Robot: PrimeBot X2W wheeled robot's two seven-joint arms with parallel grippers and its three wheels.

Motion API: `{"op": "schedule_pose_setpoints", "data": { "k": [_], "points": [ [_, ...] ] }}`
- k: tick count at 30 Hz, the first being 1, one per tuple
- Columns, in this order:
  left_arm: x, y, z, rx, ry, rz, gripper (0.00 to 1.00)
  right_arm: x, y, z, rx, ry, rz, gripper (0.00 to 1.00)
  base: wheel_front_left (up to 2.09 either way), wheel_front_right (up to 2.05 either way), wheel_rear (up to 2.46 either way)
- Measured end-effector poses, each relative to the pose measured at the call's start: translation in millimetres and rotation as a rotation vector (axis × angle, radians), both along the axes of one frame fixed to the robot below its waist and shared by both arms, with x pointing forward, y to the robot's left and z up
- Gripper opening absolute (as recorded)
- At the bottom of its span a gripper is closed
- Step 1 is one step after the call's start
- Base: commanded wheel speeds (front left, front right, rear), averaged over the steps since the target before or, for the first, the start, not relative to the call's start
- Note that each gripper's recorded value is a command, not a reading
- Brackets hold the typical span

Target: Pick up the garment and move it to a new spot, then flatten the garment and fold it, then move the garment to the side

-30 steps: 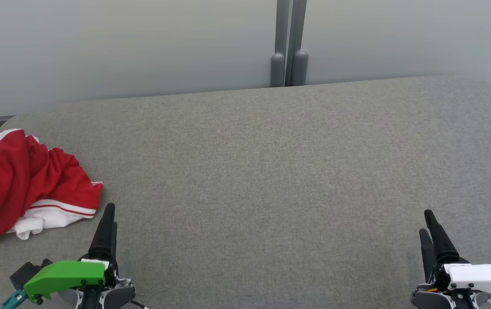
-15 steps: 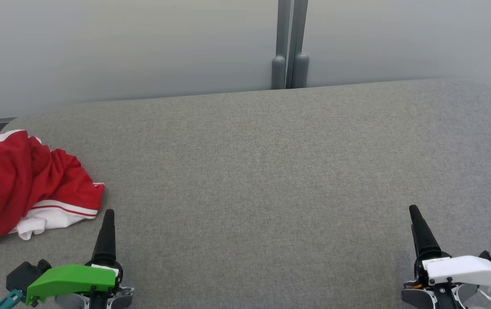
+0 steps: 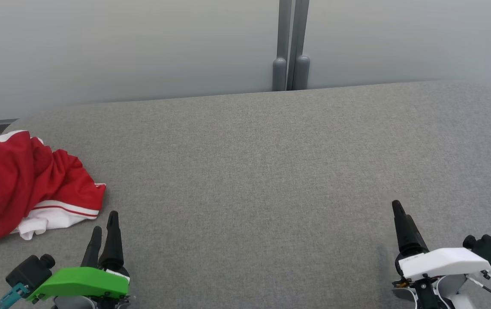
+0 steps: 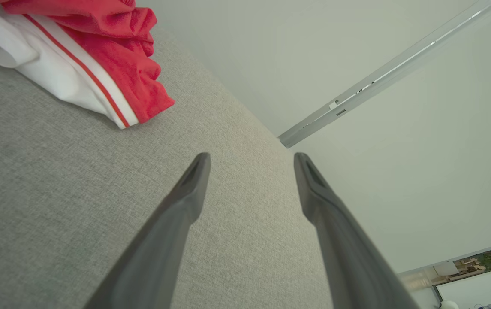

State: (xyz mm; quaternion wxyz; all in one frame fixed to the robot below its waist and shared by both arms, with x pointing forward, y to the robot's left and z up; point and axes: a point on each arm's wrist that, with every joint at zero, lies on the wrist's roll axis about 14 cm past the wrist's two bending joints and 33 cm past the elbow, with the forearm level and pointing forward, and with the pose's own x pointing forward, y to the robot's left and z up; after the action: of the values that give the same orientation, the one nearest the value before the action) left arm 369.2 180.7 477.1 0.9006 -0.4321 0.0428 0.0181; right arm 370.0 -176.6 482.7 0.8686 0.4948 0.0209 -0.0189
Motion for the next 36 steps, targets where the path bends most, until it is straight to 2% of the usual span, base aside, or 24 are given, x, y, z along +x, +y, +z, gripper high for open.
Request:
{"op": "schedule_pose_setpoints", "data": {
  "k": [3, 12, 23, 31, 36],
  "points": [
    [-0.9, 1.3, 2.1, 0.074, -0.007, -0.004, 1.0, 2.9, 4.6, 4.0, -0.096, -0.015, 0.024, 1.0, 0.0, 0.0, 0.0],
    [-3.7, 4.5, 4.3, 0.28, -0.019, -0.024, 1.0, 6.7, 13.0, 8.7, -0.253, -0.039, 0.06, 1.0, 0.0, 0.0, 0.0],
    [-5.1, 8.0, 7.9, 0.459, -0.043, -0.035, 1.0, 10.3, 23.3, 8.2, -0.475, -0.054, 0.115, 1.0, 0.0, 0.0, 0.0],
    [-6.2, 8.7, 10.2, 0.556, -0.062, -0.047, 1.0, 9.9, 29.9, 4.4, -0.588, -0.047, 0.161, 1.0, 0.0, 0.0, 0.0],
    [-7.1, 8.2, 9.5, 0.567, -0.067, -0.051, 1.0, 10.5, 33.0, 5.8, -0.619, -0.055, 0.174, 1.0, 0.0, 0.0, 0.0]
  ]
}}
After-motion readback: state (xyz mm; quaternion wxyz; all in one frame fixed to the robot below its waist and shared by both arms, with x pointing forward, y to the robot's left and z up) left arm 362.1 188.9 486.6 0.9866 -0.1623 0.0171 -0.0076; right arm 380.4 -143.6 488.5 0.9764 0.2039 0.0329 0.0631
